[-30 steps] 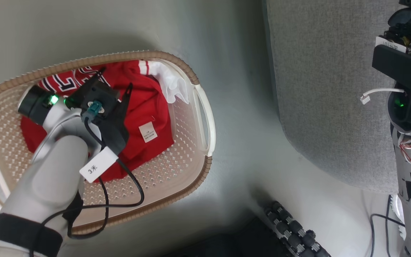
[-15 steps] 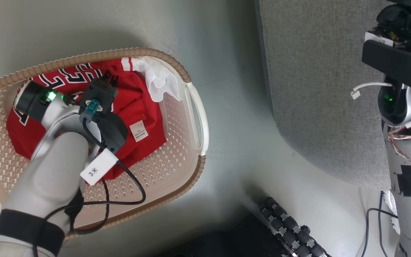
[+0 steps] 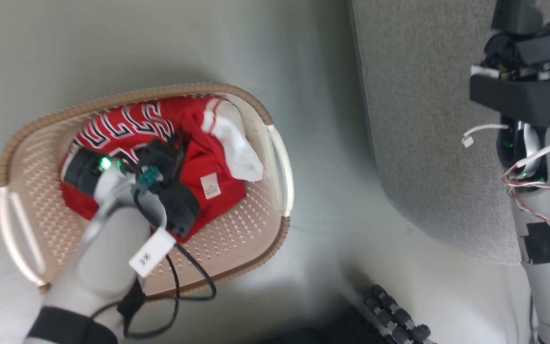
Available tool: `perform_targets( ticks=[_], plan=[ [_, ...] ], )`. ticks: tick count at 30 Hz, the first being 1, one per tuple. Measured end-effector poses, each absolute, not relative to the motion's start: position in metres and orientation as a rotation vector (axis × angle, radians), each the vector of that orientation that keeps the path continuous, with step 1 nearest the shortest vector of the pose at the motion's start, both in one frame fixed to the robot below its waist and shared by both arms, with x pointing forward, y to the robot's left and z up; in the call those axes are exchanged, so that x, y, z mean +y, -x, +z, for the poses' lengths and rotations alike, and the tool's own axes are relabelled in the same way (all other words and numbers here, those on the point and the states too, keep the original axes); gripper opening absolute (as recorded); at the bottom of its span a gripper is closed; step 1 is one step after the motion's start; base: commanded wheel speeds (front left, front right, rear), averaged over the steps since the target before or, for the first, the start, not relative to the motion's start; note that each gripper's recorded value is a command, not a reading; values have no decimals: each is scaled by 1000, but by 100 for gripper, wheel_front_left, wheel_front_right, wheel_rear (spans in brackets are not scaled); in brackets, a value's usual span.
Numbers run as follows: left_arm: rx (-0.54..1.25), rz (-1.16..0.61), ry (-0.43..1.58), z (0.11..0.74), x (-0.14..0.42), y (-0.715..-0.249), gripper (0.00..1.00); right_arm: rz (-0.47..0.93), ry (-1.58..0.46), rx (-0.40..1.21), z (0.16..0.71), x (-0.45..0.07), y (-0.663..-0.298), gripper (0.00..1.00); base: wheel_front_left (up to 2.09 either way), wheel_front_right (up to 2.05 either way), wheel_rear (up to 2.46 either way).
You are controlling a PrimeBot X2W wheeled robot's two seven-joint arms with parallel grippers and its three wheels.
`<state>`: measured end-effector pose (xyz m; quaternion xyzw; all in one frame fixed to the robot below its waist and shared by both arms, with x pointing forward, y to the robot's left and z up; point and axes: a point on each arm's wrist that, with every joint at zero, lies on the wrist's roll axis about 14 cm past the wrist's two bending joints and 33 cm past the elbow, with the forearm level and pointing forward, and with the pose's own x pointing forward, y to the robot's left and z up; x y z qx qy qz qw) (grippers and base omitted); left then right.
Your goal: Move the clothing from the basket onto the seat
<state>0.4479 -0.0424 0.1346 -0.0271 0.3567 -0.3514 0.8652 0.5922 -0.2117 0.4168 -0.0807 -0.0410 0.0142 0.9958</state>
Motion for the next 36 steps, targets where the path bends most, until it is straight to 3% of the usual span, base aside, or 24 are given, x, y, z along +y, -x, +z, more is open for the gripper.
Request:
perform_targets(
  ticks=[8, 23, 36],
  plan=[
    [659, -669, 123, 182, -31, -465, 0, 48, 145, -75, 425, -206, -582, 100, 0, 0, 0],
    [270, -545, 154, 335, 9, -535, 0, 102, 75, -43, 442, -177, -552, 100, 0, 0, 0],
    [7, -499, 102, 457, 38, -549, 0, 199, 35, -78, 483, -142, -524, 100, 0, 0, 0]
  ],
)
